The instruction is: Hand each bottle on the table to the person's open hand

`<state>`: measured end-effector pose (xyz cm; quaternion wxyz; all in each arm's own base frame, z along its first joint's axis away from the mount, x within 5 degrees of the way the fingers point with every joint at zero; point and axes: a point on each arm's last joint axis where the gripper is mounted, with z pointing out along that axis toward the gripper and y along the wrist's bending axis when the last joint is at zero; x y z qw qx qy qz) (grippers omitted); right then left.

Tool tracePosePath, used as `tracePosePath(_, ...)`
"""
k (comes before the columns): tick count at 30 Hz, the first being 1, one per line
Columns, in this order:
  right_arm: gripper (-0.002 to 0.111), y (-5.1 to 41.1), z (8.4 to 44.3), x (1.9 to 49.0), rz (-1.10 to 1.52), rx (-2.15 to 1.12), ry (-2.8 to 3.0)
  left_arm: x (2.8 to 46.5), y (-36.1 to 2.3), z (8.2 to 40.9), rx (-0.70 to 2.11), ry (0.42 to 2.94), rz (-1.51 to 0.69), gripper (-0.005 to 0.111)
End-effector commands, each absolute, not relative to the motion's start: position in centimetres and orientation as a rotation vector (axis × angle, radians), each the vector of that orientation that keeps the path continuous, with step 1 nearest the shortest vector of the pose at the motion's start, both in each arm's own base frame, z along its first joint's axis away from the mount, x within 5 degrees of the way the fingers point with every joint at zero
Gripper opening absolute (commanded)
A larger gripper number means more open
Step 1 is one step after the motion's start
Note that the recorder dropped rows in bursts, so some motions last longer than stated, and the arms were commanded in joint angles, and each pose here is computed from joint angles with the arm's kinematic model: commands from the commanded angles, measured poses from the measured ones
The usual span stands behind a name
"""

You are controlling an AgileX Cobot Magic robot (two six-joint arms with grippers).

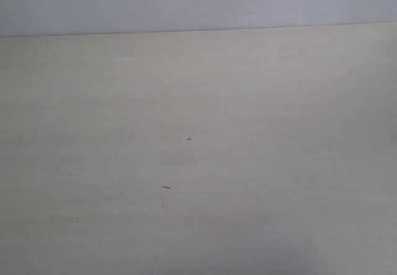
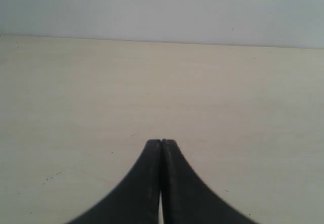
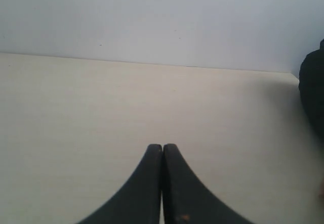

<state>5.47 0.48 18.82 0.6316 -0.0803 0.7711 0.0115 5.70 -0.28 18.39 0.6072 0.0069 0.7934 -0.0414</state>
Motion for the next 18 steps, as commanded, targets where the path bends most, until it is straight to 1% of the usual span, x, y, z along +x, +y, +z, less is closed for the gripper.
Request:
tracePosePath(1,0.000,0.47,18.76,5.46,0.024,-0.183,1.756,5.66,-0.46,18.28,-0.041,1.839,-0.167,0.000)
tracePosePath(14,0.000,0.47,18.76,5.46,0.024,-0.183,1.756,5.64,-0.45,18.29,-0.038,1.837,-0.164,0.000)
tracePosePath(18,0.000,0.47,18.76,5.46,0.024,-0.183,1.756,5.41,-0.36,18.51,-0.049,1.797,-0.160,0.000)
